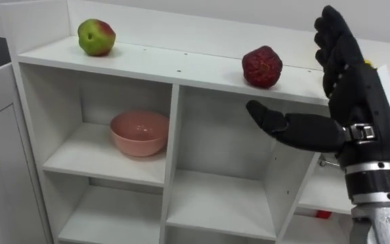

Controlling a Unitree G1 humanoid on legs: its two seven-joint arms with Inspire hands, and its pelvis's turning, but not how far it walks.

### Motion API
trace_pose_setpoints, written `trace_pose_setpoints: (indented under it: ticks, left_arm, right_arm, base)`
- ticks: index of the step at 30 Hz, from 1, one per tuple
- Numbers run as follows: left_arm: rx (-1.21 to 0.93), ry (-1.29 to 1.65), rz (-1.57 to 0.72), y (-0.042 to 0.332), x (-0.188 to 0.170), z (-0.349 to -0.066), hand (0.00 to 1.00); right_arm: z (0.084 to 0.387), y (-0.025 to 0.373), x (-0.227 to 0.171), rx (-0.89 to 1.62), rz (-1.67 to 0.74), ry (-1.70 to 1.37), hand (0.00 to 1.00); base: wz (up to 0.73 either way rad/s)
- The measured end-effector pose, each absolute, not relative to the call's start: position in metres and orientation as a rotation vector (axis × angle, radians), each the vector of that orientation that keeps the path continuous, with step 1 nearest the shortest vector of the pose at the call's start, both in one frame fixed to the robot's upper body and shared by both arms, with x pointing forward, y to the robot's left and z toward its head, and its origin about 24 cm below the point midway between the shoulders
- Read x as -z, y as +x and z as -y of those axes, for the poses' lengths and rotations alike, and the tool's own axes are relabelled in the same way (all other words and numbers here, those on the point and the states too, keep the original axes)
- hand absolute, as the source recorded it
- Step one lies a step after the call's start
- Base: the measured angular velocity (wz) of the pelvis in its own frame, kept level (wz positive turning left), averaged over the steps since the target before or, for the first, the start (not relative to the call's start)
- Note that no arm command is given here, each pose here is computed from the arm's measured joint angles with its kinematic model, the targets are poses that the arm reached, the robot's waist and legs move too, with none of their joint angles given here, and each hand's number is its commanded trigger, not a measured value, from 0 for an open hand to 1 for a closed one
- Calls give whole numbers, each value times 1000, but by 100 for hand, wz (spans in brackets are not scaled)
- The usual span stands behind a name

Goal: Arrange fruit in the closet

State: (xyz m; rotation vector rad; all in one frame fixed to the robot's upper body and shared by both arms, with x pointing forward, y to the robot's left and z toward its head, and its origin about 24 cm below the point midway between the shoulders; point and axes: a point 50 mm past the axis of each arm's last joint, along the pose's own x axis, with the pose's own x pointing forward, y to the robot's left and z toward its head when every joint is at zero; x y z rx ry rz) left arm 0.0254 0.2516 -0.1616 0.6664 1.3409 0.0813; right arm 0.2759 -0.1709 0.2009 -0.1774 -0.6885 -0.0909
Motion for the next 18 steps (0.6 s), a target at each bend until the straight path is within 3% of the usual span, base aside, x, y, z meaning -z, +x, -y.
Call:
trace_pose_setpoints:
  ticks: [18]
  left_arm:
    - [-75, 658, -1353, 28, 159, -256, 0]
  right_arm:
    - [185, 310, -211, 133, 601, -191, 0]
  base:
    - [0]
